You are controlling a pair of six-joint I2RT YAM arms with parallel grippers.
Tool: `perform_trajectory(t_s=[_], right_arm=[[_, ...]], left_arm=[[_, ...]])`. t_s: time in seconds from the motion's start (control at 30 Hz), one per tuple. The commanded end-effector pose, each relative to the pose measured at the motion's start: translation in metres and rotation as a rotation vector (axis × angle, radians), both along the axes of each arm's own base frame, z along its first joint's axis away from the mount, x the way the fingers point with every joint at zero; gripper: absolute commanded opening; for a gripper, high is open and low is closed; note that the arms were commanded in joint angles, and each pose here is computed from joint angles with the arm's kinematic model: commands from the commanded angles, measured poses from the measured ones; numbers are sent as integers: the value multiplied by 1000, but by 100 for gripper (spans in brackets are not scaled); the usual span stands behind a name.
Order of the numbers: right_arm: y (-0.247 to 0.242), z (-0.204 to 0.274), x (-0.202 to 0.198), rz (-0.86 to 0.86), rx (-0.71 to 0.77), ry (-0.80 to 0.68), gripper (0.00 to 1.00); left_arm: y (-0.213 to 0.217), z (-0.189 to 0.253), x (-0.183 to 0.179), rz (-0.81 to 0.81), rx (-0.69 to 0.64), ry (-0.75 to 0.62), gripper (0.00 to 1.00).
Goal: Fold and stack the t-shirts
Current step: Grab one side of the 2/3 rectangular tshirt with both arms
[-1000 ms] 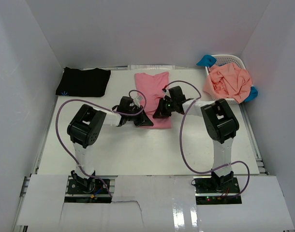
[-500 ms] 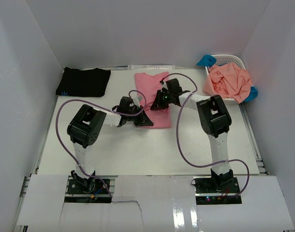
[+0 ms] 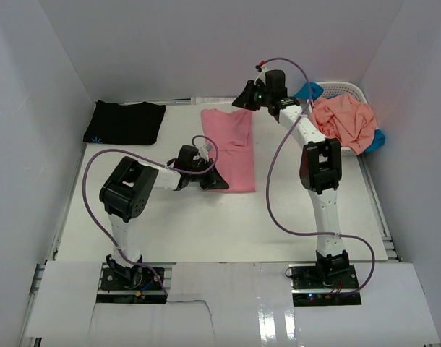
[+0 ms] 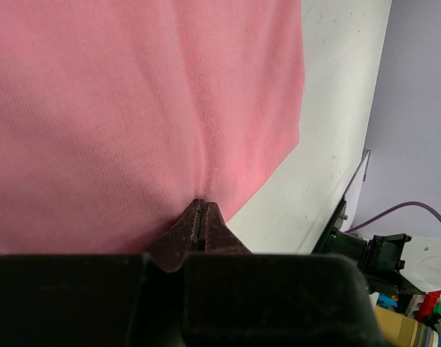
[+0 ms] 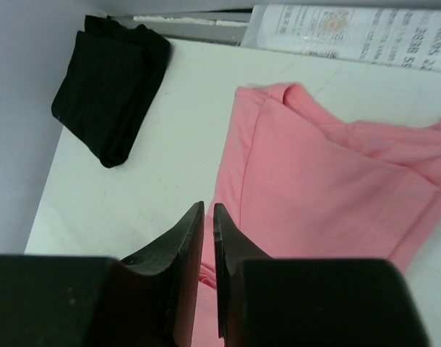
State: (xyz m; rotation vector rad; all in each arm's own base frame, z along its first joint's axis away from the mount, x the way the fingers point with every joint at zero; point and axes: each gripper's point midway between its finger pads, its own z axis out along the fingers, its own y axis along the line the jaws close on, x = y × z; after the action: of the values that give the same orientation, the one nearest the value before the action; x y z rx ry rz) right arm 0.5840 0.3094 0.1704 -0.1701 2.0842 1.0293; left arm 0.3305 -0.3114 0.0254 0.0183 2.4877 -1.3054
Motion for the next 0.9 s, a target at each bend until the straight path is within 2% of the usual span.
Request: perform_trajectory(t_s=[0.0, 0.17, 0.23, 0.27, 0.3, 0.33, 0.37, 0.4, 0.43, 0.53, 0.6, 0.63, 0.67, 0.8, 0.87], right_arm=[[-9, 46, -9, 27, 1, -90, 17], [-28, 19, -69, 57, -47, 22, 18], [-35, 27, -94, 68, -49, 23, 19], [-41, 0, -115, 77, -60, 83, 24], [-45, 13, -129, 77, -55, 62, 28], [-52, -13, -150, 81, -75, 127, 41], [-56, -16, -161, 82, -78, 133, 47], [-60, -6, -173, 81, -74, 117, 51], [-63, -10, -184, 78, -76, 137, 58], [-74, -30, -223, 76, -74, 222, 69], [-76, -44, -250, 89, -51, 298, 71], [-79, -51, -258, 79, -48, 330, 76], [-80, -56, -264, 71, -42, 351, 80], [-83, -77, -290, 45, 16, 433, 81], [-82, -82, -293, 39, 40, 445, 81]], left_arm=[[11, -11, -12, 13, 69, 29, 0], [4, 6, -7, 2, 30, 18, 0], [-2, 33, 1, -4, 2, -20, 0], [-3, 44, 5, -8, -1, -45, 0], [-3, 57, 6, -12, 7, -52, 3], [-6, 76, 14, -13, -2, -92, 7], [-5, 86, 17, -16, 6, -120, 12], [-2, 97, 14, -13, 22, -120, 21], [0, 107, 19, 0, 31, -145, 26], [11, 119, 16, 17, 47, -165, 44], [22, 105, 13, 48, 84, -129, 53], [30, 98, 14, 69, 98, -116, 60], [36, 87, 12, 73, 108, -86, 61], [55, 50, -6, 108, 78, 57, 64], [57, 45, -11, 114, 76, 68, 66]])
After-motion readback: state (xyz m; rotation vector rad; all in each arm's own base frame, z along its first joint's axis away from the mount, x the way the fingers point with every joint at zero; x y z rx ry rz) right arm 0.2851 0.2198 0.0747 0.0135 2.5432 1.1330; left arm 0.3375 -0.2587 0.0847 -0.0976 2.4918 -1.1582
